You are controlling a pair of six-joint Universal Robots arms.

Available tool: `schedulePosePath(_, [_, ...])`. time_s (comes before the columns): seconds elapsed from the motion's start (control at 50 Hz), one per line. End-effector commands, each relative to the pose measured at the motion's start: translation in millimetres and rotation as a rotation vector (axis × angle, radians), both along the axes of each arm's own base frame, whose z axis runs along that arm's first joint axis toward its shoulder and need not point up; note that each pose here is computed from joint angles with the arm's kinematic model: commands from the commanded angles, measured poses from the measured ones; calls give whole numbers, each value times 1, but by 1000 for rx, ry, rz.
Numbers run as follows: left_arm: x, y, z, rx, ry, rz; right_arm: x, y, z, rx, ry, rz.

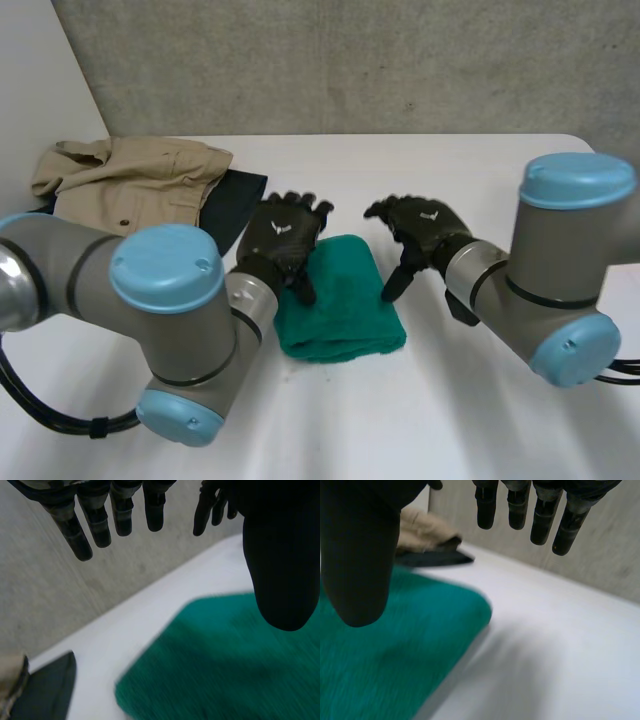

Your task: Fold the laundry.

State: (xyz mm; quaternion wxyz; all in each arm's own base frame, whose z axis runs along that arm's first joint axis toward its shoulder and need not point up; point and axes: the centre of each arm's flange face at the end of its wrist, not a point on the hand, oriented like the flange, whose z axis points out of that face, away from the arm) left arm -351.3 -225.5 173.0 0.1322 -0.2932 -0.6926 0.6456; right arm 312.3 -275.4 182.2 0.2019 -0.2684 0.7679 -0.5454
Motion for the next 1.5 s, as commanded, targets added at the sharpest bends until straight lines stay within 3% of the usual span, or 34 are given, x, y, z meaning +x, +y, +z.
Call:
schedulePosePath(0.02, [10, 2, -32, 127, -145, 66, 12, -10, -38, 72, 126, 56])
schedulePosePath(0.18, [14, 5, -46, 200, -240, 55, 15, -11, -58, 78, 221, 102])
schedulePosePath(0.3, [6, 2, -38, 150, -254, -15, 12, -11, -26, -40, 236, 103])
schedulePosePath(0.44, [6, -5, 14, 62, -140, -124, 6, 4, 0, -183, 183, 78])
schedulePosePath(0.52, [13, -6, 49, 5, -80, -178, 6, 31, 2, -241, 157, 120])
schedulePosePath(0.64, [16, 11, 82, -49, -16, -336, 7, 73, -23, -270, 194, 206])
schedulePosePath(0.76, [17, 25, 91, -48, 17, -439, 13, 83, -52, -289, 238, 253])
schedulePosePath(0.98, [17, 24, 91, -43, 21, -441, 33, 66, -84, -338, 268, 272])
schedulePosePath(1.5, [18, 23, 90, -46, 20, -435, 62, 27, -76, -425, 202, 248])
